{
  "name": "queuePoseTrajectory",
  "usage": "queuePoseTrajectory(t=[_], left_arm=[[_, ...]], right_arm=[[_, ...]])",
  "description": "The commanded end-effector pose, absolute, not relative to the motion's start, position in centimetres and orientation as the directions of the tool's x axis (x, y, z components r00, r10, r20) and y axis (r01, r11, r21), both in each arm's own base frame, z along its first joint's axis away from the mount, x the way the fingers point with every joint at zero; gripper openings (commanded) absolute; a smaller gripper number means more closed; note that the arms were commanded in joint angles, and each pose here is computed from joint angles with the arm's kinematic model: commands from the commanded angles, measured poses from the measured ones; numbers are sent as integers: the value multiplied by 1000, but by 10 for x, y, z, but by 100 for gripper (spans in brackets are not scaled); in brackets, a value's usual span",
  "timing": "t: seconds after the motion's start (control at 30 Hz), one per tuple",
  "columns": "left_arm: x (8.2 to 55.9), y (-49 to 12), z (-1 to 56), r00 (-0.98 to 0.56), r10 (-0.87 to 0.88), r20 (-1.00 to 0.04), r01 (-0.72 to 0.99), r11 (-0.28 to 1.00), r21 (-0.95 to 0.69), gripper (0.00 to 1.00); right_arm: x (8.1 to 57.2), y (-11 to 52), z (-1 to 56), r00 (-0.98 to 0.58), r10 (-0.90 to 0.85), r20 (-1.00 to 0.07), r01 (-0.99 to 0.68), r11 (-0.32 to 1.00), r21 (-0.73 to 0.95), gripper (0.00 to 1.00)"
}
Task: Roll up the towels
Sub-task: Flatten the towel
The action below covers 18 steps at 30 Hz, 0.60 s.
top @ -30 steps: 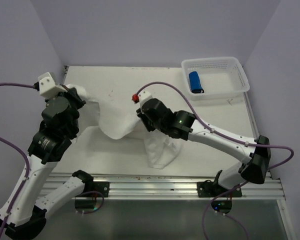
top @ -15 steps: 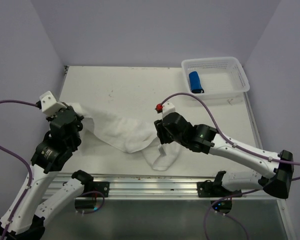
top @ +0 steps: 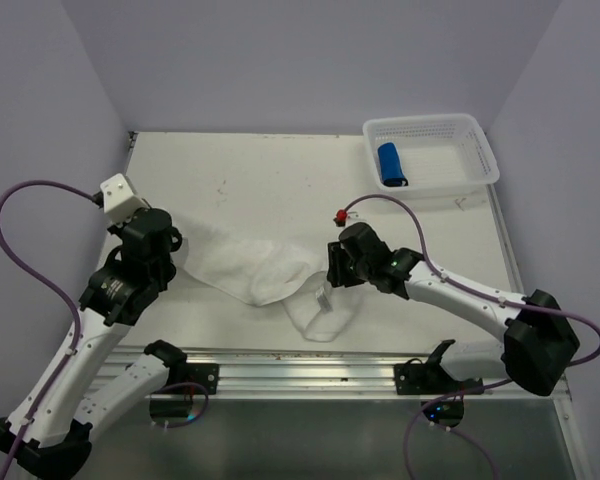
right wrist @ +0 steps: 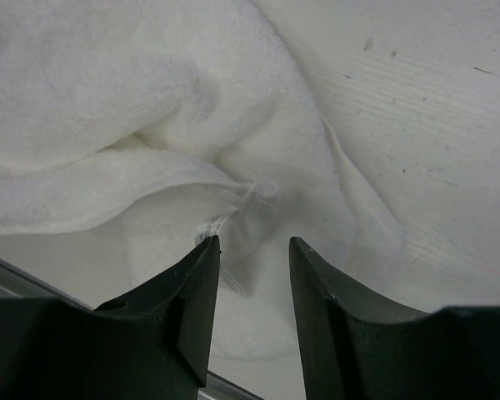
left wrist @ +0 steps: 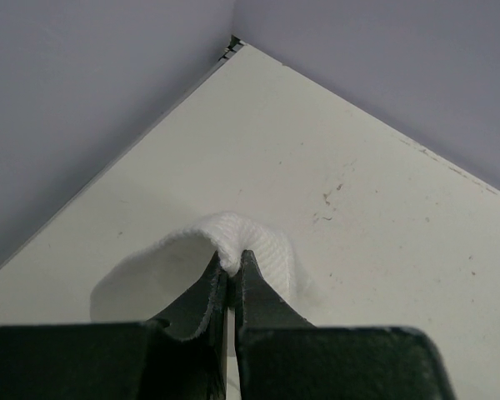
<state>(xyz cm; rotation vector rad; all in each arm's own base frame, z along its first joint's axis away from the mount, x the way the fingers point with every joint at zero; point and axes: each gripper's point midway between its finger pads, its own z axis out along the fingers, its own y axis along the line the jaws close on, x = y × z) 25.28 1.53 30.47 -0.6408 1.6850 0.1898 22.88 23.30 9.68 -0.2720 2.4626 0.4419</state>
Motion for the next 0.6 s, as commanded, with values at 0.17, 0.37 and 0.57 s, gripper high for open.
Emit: queuePoseTrajectory(t=[0.17,0.37,0.57], left_arm=[[266,12,326,-32,-319,-947,-496,828,-262,0],[268,11,329,-33,-313,-949,-488,834,-258,0],[274,7,326,-45,-316,-948,-479,839,-257,0]], right_arm=[[251,261,83,-798,-84,-597,-312,905,289,43],[258,262,75,-797,-88,-598,-306,912,273,47],[263,274,77,-784,-88,-615,-340,889,306,37]])
